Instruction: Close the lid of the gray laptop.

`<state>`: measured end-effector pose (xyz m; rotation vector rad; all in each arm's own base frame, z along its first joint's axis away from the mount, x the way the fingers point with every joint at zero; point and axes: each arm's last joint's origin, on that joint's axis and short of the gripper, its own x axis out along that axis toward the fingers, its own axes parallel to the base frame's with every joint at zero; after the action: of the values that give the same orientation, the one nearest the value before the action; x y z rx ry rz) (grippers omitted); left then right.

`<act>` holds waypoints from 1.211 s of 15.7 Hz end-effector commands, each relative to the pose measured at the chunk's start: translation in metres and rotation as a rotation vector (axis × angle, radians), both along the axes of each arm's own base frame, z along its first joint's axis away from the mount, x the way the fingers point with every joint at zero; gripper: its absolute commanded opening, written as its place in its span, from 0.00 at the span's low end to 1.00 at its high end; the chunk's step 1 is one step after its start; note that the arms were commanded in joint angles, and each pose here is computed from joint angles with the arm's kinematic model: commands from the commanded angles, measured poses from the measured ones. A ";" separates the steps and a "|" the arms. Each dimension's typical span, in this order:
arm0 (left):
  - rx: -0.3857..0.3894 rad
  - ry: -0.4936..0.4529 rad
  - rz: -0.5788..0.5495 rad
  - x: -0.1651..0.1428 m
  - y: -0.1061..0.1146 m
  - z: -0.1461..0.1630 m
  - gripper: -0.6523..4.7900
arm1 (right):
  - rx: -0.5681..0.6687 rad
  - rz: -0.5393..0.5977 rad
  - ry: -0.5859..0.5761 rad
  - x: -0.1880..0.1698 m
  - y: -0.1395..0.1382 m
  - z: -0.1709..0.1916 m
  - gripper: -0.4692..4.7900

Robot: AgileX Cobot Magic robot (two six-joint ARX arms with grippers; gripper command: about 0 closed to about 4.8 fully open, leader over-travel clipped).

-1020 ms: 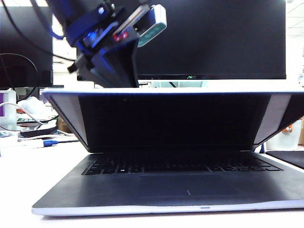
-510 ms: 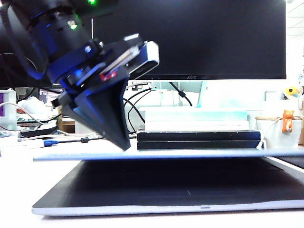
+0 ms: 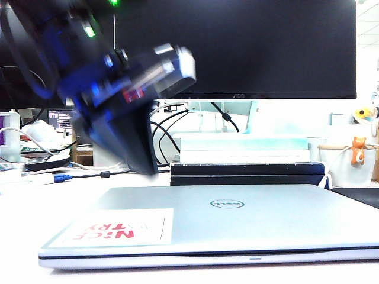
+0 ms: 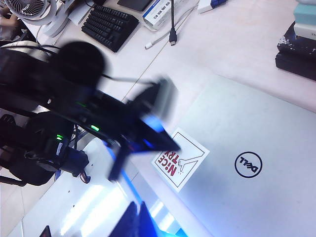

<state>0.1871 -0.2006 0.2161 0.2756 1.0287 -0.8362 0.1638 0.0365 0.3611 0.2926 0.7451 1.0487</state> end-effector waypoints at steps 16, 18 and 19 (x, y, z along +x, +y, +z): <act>-0.228 -1.087 0.778 -0.115 0.176 0.068 0.11 | -0.172 -0.802 -0.866 -0.071 -0.024 -0.016 0.09; -0.281 -1.182 0.791 -0.115 0.176 0.040 0.11 | -0.122 -0.873 -0.889 -0.071 -0.025 -0.063 0.09; -0.296 -1.207 0.792 -0.114 0.175 0.027 0.11 | -0.058 -0.879 -0.886 -0.069 -0.025 -0.084 0.09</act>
<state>0.0729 -0.0252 0.2464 0.0694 -0.1064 -0.0054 0.0951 0.0113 0.2839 0.0011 -0.0944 0.2228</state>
